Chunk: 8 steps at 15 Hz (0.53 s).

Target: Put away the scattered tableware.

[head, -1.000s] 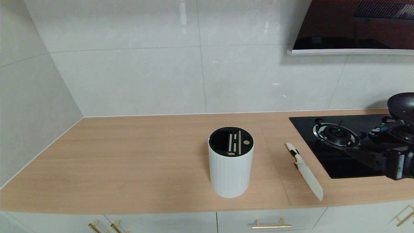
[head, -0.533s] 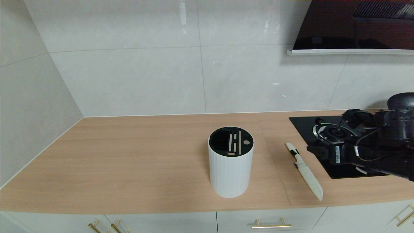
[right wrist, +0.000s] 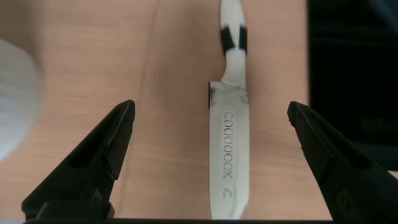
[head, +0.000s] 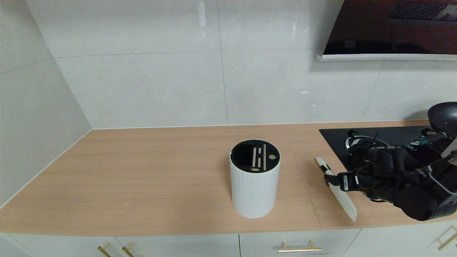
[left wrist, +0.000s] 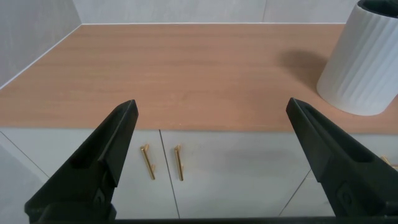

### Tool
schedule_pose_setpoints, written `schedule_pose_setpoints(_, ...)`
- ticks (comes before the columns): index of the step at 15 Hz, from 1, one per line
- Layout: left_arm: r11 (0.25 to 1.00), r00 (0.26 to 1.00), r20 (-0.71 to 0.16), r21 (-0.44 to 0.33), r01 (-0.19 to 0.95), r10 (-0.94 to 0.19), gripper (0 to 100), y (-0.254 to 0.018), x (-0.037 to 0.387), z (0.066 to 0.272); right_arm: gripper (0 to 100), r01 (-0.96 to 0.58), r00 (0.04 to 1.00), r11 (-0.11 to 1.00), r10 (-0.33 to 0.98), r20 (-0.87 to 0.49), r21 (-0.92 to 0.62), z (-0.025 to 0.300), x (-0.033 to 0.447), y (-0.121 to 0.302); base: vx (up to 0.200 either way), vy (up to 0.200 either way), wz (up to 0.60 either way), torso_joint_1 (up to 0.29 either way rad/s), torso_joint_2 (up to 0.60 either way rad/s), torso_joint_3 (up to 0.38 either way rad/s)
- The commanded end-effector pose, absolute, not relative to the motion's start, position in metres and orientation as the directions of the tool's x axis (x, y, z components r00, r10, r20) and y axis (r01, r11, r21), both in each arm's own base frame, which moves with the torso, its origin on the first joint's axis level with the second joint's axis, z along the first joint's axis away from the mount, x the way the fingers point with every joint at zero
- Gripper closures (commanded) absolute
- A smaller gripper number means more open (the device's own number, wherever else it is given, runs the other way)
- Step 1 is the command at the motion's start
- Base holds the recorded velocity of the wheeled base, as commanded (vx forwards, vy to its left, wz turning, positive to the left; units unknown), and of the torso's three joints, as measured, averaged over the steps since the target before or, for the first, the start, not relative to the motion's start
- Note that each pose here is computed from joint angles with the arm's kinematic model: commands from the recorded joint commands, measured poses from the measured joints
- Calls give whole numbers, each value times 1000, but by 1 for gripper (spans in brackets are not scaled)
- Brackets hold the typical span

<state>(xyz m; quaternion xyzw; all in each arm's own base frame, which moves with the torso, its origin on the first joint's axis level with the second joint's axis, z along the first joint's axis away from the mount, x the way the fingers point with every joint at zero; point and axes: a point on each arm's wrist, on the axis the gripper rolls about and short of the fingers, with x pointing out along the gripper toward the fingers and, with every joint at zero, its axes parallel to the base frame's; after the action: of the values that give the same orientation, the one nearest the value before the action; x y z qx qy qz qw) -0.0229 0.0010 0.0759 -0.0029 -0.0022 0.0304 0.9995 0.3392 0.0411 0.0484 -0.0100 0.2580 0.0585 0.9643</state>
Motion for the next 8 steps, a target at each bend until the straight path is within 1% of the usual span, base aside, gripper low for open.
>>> schedule_pose_setpoints(1, 998, 998, 5, -6, -61, 61, 0, 1, -23, 76, 0, -115, 829, 993, 101, -550, 9, 19, 345, 42, 0, 0, 0, 0, 0, 0)
schedule_pose_setpoints(8, 998, 998, 3, -6, -61, 61, 0, 1, -23, 76, 0, -69, 836, 997, 73, -544, 28, -7, 364, 42, 0, 0, 0, 0, 0, 0)
